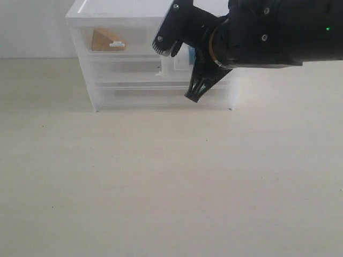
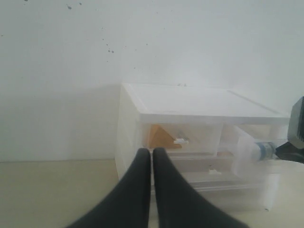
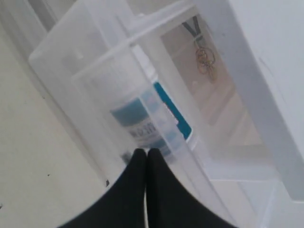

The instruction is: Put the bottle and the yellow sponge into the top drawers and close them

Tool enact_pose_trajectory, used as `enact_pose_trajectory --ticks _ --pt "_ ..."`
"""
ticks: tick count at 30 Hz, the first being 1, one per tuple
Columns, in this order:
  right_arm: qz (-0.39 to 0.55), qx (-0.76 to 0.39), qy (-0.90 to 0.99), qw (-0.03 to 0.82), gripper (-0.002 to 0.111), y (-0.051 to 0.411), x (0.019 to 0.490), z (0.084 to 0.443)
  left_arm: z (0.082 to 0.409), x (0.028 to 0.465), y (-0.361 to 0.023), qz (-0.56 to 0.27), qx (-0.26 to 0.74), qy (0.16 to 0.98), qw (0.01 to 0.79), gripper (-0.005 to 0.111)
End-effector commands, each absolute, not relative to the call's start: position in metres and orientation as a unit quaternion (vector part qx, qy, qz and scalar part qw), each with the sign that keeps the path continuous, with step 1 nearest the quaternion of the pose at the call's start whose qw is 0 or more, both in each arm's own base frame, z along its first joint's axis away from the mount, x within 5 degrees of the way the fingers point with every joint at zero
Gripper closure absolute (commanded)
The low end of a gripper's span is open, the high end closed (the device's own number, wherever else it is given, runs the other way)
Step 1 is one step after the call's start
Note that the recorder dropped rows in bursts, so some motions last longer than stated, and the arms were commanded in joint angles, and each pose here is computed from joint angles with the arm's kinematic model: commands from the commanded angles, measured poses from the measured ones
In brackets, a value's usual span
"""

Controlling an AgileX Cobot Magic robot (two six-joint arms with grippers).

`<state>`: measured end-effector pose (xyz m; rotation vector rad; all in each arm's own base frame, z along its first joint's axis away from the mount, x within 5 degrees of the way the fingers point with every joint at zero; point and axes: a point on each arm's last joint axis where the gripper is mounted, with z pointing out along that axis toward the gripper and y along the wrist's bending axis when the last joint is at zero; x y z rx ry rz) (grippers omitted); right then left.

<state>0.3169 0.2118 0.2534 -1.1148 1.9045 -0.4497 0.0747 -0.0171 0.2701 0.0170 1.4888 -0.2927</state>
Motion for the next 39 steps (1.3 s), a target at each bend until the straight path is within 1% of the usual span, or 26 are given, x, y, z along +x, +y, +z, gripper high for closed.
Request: enact_pose_trajectory --ticks 1,4,7,9,11,14,17,19,20,24,27,29,31,33,36,39 --pt "-0.166 -0.395 0.788 0.442 0.109 0.203 0.345 0.249 0.270 0.074 -0.017 -0.129 0.008 0.674 0.727 0.103" --pt "-0.126 -0.372 0.791 0.468 0.109 0.203 0.366 0.246 0.270 0.074 -0.017 -0.129 0.008 0.674 0.727 0.103" --pt "-0.106 -0.347 0.799 0.479 0.109 0.203 0.382 0.243 0.270 0.074 -0.016 -0.127 0.006 0.675 0.727 0.103" --pt "-0.091 -0.303 0.814 0.486 0.109 0.199 0.392 0.243 0.270 0.074 -0.016 -0.128 0.005 0.675 0.727 0.103" --pt "-0.082 -0.239 0.839 0.482 0.109 0.193 0.393 0.247 0.270 0.074 -0.017 -0.131 0.006 0.674 0.727 0.103" --pt "-0.096 -0.224 0.848 0.472 0.109 0.184 0.382 0.252 0.270 0.074 -0.017 -0.132 0.007 0.674 0.727 0.103" --pt "-0.080 -0.212 0.849 0.478 0.109 0.169 0.355 0.264 0.270 0.074 -0.017 -0.132 0.007 0.674 0.727 0.103" --pt "-0.061 -0.218 0.847 0.480 0.109 0.161 0.334 0.264 0.270 0.074 -0.017 -0.130 0.007 0.674 0.727 0.103" --pt "-0.037 -0.217 0.842 0.493 0.109 0.156 0.319 0.270 0.270 0.074 -0.017 -0.130 0.007 0.674 0.727 0.103" --pt "0.029 -0.201 0.839 0.505 0.109 0.135 0.267 0.273 0.270 0.074 -0.017 -0.130 0.007 0.674 0.727 0.103" --pt "0.052 -0.210 0.832 0.511 0.109 0.119 0.231 0.270 0.270 0.074 -0.017 -0.130 0.007 0.674 0.727 0.103" --pt "0.069 -0.215 0.827 0.515 0.109 0.107 0.206 0.266 0.270 0.074 -0.017 -0.130 0.007 0.674 0.727 0.103" --pt "0.093 -0.184 0.834 0.512 0.109 0.094 0.182 0.258 0.270 0.074 -0.017 -0.130 0.007 0.674 0.727 0.103" --pt "0.122 -0.183 0.832 0.509 0.109 0.086 0.160 0.252 0.270 0.074 -0.017 -0.130 0.007 0.674 0.727 0.103" --pt "0.168 -0.184 0.814 0.524 0.109 0.076 0.128 0.233 0.270 0.074 -0.017 -0.130 0.007 0.674 0.727 0.103" --pt "0.170 -0.180 0.811 0.530 0.109 0.062 0.106 0.212 0.270 0.074 -0.017 -0.130 0.008 0.674 0.727 0.103"
